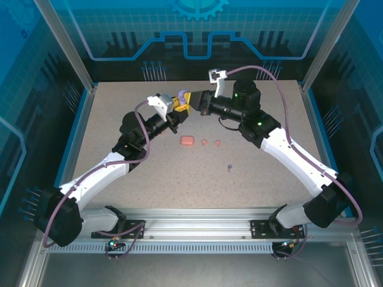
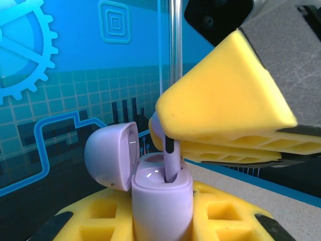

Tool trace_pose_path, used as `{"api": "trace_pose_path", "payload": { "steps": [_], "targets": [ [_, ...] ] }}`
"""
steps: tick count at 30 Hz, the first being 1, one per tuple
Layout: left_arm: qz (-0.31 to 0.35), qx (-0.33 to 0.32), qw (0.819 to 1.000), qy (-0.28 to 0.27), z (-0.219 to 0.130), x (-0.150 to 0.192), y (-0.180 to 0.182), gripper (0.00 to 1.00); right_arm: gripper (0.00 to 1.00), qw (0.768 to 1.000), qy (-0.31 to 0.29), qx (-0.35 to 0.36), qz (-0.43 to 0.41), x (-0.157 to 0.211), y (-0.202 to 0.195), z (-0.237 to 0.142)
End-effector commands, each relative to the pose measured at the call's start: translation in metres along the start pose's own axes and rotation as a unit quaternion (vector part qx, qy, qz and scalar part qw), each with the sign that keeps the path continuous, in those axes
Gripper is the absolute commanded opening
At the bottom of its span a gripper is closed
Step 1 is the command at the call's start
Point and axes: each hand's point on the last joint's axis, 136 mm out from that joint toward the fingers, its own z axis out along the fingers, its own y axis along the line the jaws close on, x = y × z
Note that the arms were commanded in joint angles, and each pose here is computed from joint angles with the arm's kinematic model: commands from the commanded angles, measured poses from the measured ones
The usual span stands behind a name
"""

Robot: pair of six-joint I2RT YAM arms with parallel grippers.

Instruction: Insert wireless bluetooth earbuds into charging case

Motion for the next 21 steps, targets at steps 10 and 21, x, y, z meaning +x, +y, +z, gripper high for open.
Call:
{"api": "trace_pose_path", "payload": {
  "steps": [10,21],
  "targets": [
    [0.013,0.006,0.999,-0.047,0.001,-0.032,-0.004,0.00,0.54,1.000,0.004,0.020,-0.008,-0.018,0.012,-0.011],
    [0.011,0.005,0.999,-0.045,0.002,-0.029,-0.004,0.00,0.63,0.998,0.007,0.061,0.010,-0.025,0.008,-0.029]
  ]
}}
